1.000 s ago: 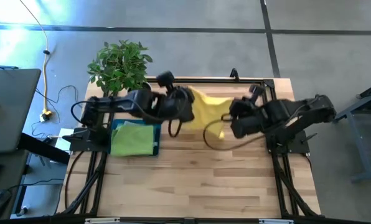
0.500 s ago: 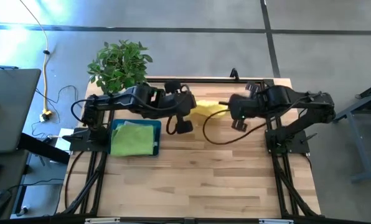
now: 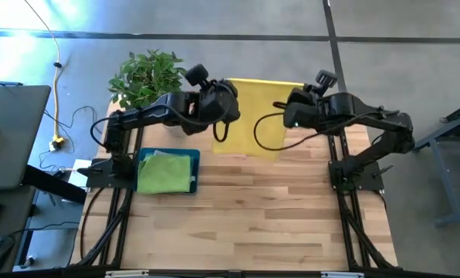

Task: Fold microfiber towels
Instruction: Fold the yellow towel on the table

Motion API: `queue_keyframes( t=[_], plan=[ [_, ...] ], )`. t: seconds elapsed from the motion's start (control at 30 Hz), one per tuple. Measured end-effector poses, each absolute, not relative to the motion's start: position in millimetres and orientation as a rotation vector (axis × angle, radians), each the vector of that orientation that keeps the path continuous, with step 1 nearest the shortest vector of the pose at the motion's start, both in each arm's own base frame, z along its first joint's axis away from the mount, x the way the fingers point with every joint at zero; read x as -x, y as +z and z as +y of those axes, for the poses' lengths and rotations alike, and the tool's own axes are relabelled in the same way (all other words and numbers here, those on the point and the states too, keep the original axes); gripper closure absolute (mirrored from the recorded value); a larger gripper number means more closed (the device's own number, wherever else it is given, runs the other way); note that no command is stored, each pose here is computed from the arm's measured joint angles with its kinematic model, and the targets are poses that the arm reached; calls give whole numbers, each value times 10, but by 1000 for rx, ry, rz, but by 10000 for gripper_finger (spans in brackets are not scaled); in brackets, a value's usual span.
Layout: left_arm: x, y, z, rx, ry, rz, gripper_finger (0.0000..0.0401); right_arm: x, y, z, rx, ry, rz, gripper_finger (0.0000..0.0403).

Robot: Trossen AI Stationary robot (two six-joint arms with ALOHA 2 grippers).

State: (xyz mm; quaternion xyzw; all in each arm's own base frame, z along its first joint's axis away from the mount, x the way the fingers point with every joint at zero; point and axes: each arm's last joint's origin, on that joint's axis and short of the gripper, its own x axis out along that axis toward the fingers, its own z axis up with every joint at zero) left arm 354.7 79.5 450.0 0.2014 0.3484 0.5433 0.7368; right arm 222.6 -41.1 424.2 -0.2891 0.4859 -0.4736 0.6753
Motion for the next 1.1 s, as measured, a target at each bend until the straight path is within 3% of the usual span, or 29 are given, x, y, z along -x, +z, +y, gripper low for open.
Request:
queue_keyframes(
  t=[0.2,0.4,0.67,0.87,1.1],
  plan=[
    [-3572,4534,926,-389,1165,723,400,-2216,4272,-566,735,-1135,1147,403],
    [-3575,4366,795,-180,960,774,400,-2200,4156,-482,466,-1034,1118,403],
    [-3732,3557,192,-70,734,1044,400,-2262,3221,26,268,-734,1351,403],
    [-3781,2891,-420,-95,625,1091,400,-2212,2441,580,51,-492,1398,403],
    [-3710,2429,-1055,61,448,1057,400,-2106,2069,1102,-194,-290,1331,403]
  ],
)
